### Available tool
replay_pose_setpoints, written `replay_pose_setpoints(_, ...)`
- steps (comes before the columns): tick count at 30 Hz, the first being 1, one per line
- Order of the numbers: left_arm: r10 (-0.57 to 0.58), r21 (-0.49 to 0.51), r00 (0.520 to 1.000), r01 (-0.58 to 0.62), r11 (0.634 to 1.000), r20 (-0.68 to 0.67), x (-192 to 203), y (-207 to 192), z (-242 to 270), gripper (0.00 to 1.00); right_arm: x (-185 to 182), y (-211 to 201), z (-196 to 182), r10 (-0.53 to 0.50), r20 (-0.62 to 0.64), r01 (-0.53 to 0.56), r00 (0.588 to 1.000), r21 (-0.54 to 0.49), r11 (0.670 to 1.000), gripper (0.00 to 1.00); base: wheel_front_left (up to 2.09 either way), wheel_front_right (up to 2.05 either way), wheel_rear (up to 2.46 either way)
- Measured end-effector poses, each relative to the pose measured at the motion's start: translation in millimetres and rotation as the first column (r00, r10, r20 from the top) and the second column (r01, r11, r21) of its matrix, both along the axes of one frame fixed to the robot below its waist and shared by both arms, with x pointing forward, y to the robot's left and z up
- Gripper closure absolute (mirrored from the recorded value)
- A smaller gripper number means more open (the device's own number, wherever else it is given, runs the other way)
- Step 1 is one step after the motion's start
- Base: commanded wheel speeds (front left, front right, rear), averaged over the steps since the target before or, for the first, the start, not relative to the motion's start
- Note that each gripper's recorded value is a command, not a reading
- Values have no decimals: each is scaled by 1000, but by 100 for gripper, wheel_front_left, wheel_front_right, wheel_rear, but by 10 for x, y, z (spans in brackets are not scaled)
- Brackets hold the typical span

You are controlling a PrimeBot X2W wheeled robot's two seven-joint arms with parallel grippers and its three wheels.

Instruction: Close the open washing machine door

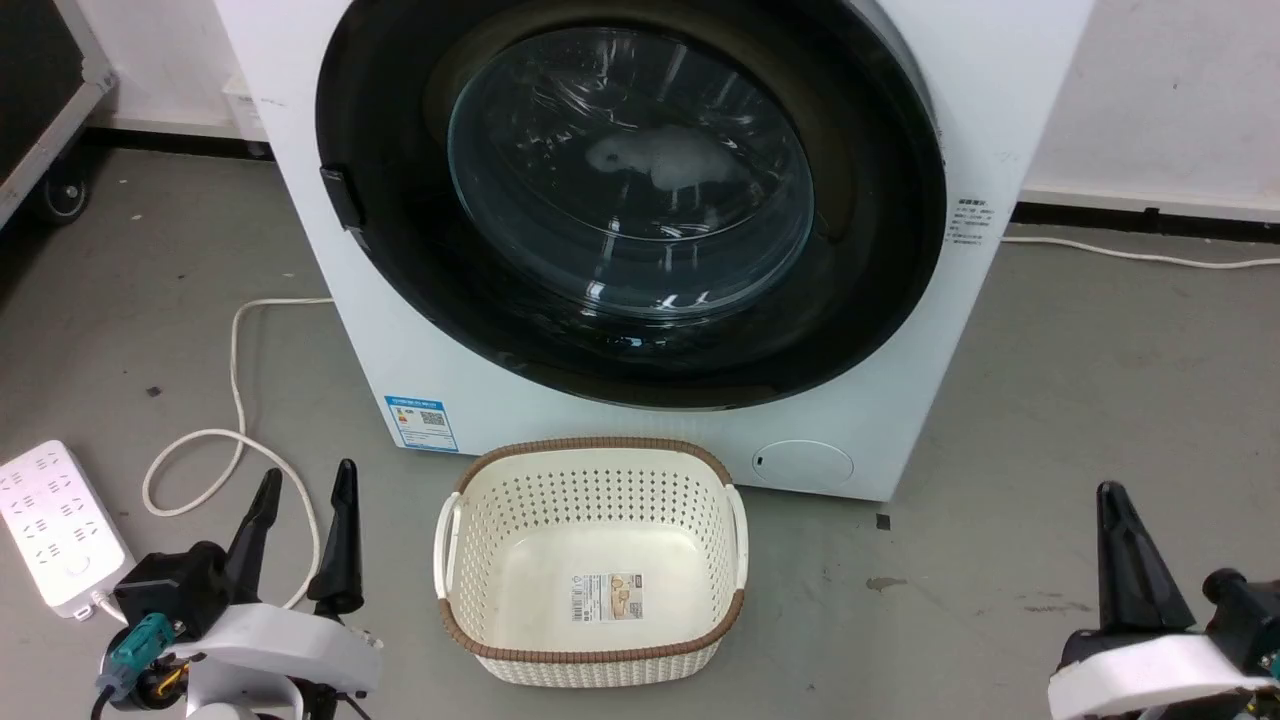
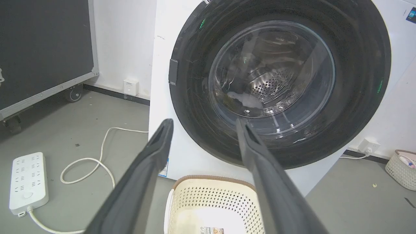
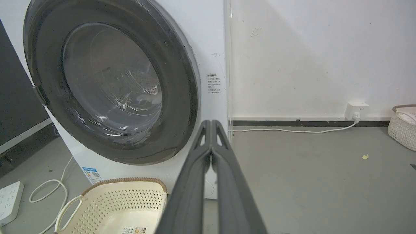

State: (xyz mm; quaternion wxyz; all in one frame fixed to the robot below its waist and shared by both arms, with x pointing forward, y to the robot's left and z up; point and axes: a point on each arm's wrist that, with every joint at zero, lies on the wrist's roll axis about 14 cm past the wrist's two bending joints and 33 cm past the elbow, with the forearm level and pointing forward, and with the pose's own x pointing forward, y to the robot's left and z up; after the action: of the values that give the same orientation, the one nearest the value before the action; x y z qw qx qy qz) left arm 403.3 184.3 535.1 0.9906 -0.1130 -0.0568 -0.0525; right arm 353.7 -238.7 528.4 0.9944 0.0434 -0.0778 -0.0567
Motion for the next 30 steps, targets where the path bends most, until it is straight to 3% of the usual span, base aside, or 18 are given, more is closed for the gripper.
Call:
replay_pose_setpoints(6, 9, 13, 1000, -9, 1000, -4, -27, 20, -5, 0, -17, 94, -112, 28, -34, -27, 999, 4, 1000, 100, 0, 0, 0)
replay_pose_setpoints(7, 10, 14, 1000, -10, 1000, -5, -33, 24, -10, 0, -27, 101, -137, 29, -41, -29, 999, 5, 1000, 72, 0, 0, 0)
replay_pose_setpoints(8, 11, 14, 1000, -11, 1000, -7, -37, 29, -17, 0, -33, 102, -152, 29, -46, -29, 999, 6, 1000, 16, 0, 0, 0)
replay_pose_setpoints(9, 11, 15, 1000, -11, 1000, -8, -39, 31, -19, 0, -33, 101, -153, 29, -46, -29, 999, 6, 1000, 0, 0, 0, 0)
replay_pose_setpoints(19, 4, 35, 1000, -3, 999, -10, -45, 11, -27, 0, -31, 100, -169, 29, -50, -28, 998, 12, 1000, 0, 0, 0, 0)
replay_pose_setpoints(30, -52, 142, 998, 55, 988, -28, -35, -129, -71, 0, -44, 93, -211, 26, -60, -25, 998, 28, 999, 0, 0, 0, 0)
